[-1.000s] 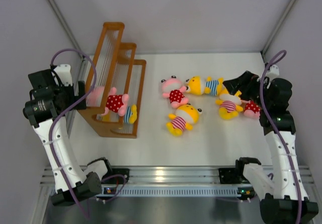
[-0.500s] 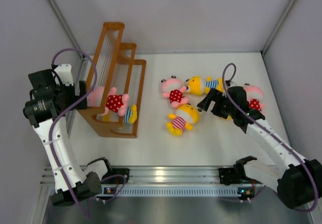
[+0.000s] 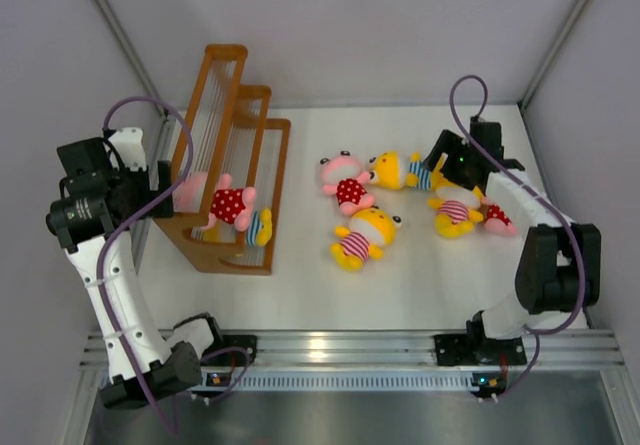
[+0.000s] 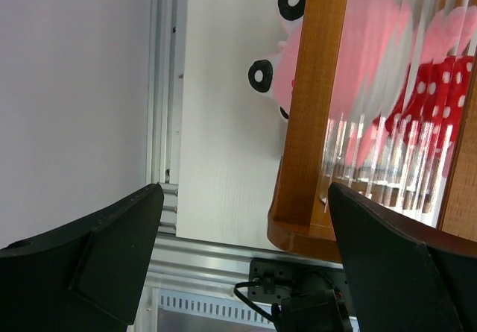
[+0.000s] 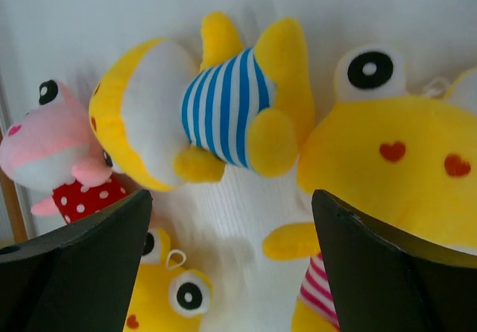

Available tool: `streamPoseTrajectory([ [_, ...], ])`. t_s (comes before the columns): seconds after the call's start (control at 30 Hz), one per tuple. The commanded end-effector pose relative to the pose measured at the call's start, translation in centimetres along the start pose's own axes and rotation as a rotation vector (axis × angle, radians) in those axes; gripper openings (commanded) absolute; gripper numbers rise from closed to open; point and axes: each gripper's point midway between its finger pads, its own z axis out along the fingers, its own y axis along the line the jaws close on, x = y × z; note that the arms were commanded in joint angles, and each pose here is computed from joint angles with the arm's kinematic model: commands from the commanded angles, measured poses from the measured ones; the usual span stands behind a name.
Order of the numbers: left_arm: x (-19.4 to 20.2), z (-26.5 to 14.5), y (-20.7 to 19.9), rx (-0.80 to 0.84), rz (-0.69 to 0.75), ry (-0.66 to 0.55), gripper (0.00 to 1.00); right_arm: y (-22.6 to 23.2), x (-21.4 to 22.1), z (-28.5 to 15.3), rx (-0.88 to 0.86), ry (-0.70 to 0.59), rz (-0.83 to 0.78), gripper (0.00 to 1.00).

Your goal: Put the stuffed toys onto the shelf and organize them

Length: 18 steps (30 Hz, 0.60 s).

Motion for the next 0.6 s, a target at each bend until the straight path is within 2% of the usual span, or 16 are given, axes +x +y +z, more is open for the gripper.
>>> streamPoseTrajectory([
  [0.0,-0.5,0.0,0.3,-0.013,0.009,-0.006,0.98,0.7,-3.4,1.7,-0.006,-0.034,-0.075,0.87],
  [0.13,-0.5,0.2,0.2,-0.002,0.004,0.0,0.98,-0.4,-2.0,5.4,0.009,0.064,-0.051,0.85],
  [0.27,-0.6,0.4,0.3,-0.004,0.004,0.007,0.98,-1.2,-0.6,7.0,0.011,0.092,-0.014,0.84],
  [0.33,-0.7,0.6,0.2,0.004,0.005,0.008,0.98,-0.9,-0.6,8.0,-0.024,0.085,-0.011,0.8],
  [0.37,-0.7,0.7,0.1,0.007,0.002,0.009,0.98,-0.9,-0.7,8.3,-0.026,0.082,-0.012,0.75],
  [0.4,-0.7,0.7,0.1,0.012,-0.001,0.009,0.98,-0.9,-0.8,8.6,-0.028,0.081,-0.013,0.61],
  [0.47,-0.8,0.7,-0.2,0.027,-0.006,0.006,0.98,-0.8,-1.1,8.9,-0.039,0.072,-0.016,0.42],
  [0.5,-0.9,0.8,-0.2,0.028,-0.007,0.004,0.98,-0.5,-1.5,8.8,-0.05,0.06,-0.021,0.24],
  [0.57,-0.7,0.9,-0.1,0.023,-0.006,0.012,0.98,0.3,-2.8,7.6,-0.064,0.015,-0.028,0.08],
])
